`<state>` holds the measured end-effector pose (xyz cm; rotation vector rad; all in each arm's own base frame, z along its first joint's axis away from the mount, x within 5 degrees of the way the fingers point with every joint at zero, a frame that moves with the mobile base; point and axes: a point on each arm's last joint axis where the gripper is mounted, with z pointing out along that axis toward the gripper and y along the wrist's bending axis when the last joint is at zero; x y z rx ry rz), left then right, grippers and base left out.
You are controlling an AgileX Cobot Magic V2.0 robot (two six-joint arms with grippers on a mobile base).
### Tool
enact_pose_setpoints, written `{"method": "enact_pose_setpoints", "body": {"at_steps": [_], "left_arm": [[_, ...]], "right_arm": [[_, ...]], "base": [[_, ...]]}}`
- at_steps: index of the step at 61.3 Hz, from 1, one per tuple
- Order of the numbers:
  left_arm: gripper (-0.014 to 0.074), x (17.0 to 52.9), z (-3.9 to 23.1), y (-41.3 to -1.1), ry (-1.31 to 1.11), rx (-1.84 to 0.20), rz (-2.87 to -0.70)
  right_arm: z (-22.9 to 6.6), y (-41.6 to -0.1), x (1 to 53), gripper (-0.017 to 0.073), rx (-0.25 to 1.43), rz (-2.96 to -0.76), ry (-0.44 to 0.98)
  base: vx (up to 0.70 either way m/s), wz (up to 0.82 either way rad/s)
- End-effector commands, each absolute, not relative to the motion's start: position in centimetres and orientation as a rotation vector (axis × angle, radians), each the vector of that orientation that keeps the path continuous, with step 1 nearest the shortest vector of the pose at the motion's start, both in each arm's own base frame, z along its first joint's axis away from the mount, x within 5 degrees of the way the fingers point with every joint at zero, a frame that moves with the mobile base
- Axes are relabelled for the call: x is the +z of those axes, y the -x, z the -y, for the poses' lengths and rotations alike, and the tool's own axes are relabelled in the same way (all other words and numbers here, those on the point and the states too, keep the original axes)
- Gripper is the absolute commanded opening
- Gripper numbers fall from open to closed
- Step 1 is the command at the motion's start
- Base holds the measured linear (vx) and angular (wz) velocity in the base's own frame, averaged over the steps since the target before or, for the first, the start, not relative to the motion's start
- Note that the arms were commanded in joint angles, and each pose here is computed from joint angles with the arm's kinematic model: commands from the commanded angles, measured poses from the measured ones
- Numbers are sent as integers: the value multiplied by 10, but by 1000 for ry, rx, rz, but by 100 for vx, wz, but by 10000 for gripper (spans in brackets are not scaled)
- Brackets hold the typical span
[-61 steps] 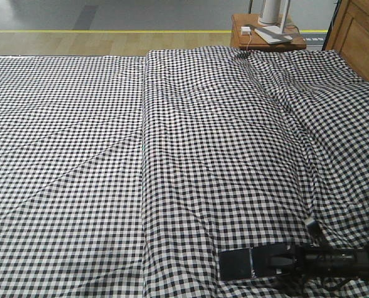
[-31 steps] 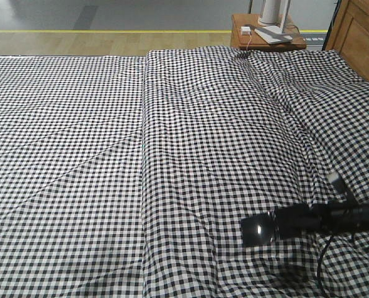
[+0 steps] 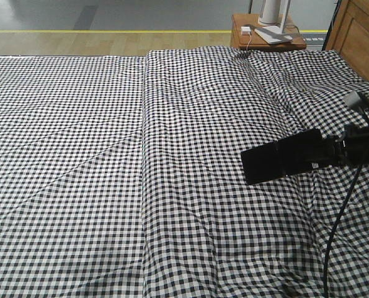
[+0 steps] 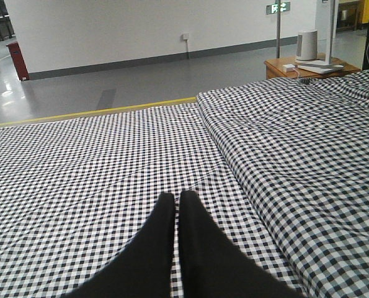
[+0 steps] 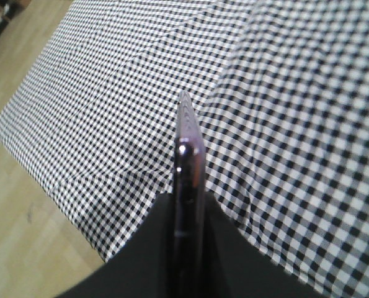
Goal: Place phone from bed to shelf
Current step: 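Lift the phone off the bed with the right gripper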
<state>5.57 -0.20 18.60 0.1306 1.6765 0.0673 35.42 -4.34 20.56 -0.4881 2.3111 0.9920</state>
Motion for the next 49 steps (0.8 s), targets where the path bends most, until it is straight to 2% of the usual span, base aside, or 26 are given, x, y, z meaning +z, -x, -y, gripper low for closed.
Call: {"method": "enact_pose_setpoints", "body": {"at_steps": [1,26,37,49], "left_arm": [[1,201,2,-55,-113,57,-1577],[1,201,2,-55,-113,57,-1577],[1,201,2,-55,-113,57,-1577],[1,201,2,-55,-113,57,-1577]], "right_arm": [[20,-340,256,-3,1063,-2172,638],[-69,-305,310,-3,1083,-2042,974],[-104,-277,336,-3,1088,-1934,1133],[-132,-242,361,-3,1119,-1849,1243]], "base": [[0,0],[0,0],[0,0],[0,0]]}}
